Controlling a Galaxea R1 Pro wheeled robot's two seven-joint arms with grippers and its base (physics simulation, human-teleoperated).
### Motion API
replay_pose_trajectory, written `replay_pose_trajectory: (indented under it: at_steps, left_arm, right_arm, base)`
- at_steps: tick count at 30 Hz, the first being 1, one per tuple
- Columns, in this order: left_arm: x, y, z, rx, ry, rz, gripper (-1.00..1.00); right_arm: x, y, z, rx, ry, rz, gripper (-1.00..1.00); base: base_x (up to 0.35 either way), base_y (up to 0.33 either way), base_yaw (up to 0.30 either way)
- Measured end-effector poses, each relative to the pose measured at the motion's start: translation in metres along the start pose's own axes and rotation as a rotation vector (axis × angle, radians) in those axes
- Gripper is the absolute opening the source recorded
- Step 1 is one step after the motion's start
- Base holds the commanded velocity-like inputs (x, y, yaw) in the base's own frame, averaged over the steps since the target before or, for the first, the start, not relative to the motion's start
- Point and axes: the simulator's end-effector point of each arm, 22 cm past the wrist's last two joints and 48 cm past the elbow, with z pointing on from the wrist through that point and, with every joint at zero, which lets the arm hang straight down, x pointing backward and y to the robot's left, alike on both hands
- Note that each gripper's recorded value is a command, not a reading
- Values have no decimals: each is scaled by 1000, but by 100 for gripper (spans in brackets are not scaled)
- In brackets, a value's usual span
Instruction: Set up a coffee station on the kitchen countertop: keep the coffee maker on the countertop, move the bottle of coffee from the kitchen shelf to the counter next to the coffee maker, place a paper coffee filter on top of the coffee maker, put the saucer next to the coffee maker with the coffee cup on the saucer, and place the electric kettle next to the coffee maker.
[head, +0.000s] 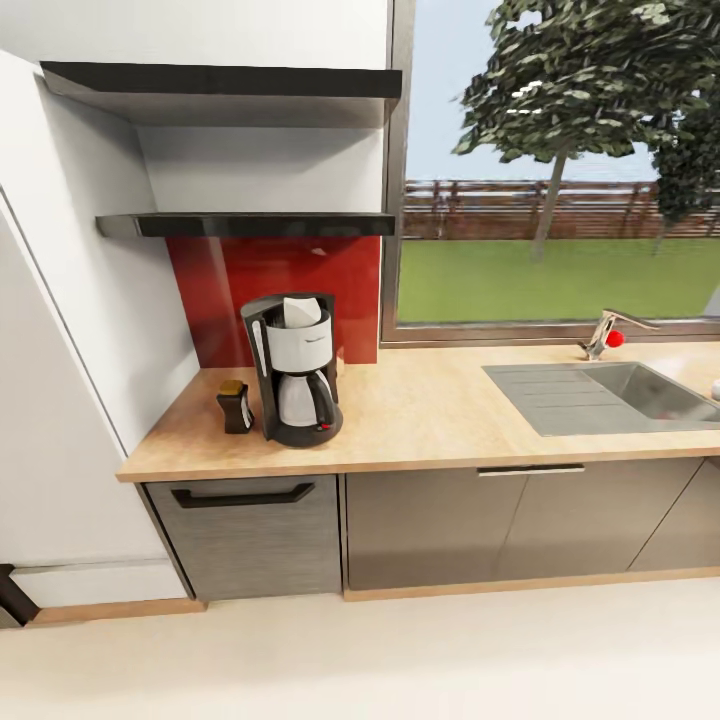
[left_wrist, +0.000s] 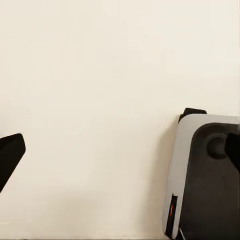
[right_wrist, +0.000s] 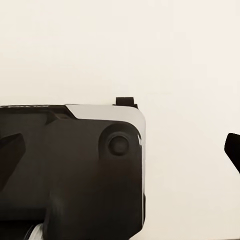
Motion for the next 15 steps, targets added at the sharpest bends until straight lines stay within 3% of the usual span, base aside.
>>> replay_pose_trajectory:
  at_steps: [1,4,8,15]
  left_arm:
    - [31,3,-7,-2,87,6,100]
    - [53,3,-10,0,178,10,100]
    - [56,3,-11,1,193,12,100]
    - [56,2,-10,1,196,10,100]
  right_arm:
    - [0,0,0,0,1,0,100]
    - [0,1,0,0,1,2,100]
    - [-1,0,0,1,-1,4,100]
    - [-1,-2,0,2,-1,6,100]
  base:
    - [0,0,0]
    - [0,0,0]
    - [0,0,-142]
    - [0,0,-277]
